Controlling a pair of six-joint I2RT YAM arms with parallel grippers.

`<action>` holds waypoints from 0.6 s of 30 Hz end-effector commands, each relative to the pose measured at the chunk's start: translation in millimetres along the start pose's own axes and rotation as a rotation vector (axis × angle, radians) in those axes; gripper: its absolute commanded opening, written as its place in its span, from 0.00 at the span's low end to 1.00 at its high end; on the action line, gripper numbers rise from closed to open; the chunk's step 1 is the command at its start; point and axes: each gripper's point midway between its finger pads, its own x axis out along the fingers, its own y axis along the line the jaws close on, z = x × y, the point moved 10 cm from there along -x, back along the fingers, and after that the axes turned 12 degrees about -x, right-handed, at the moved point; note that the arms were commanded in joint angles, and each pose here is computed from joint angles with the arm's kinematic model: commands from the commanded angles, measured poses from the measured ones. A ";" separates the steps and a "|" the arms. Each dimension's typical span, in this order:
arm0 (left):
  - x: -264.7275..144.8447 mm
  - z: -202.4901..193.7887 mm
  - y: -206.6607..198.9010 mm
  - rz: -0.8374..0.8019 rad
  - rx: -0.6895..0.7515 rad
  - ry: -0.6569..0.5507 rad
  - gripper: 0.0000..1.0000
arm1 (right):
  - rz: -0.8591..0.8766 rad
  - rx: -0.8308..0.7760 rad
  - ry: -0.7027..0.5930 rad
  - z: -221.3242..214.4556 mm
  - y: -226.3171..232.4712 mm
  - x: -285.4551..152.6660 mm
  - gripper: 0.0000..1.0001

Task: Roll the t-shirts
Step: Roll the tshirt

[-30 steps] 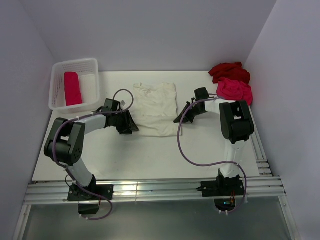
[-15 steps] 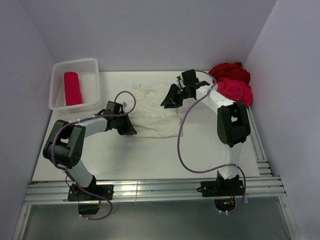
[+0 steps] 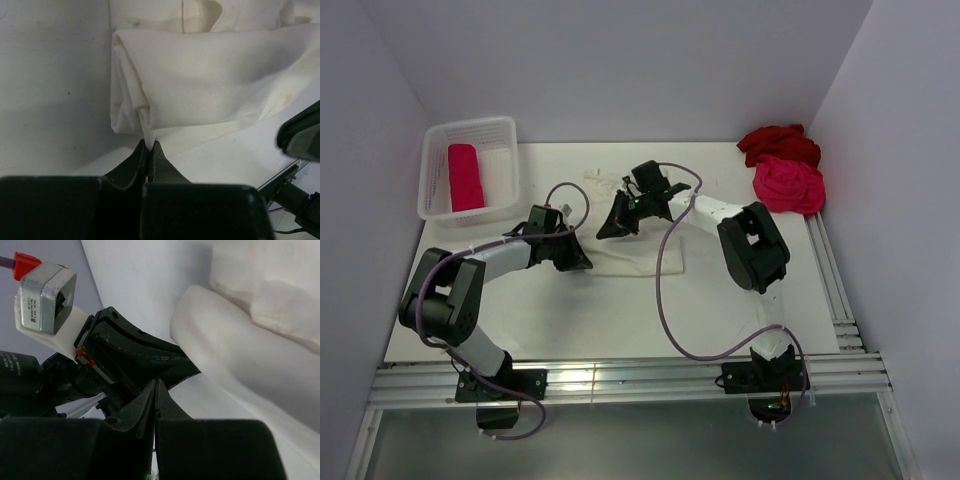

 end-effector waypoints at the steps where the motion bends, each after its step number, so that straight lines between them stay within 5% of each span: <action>1: -8.0 3.9 -9.8 -0.050 0.026 -0.047 0.00 | 0.068 0.009 0.010 -3.9 6.5 17.3 0.04; 18: -10.2 5.8 -13.1 -0.051 0.038 -0.043 0.00 | 0.009 0.074 0.025 -20.6 -19.4 50.6 0.02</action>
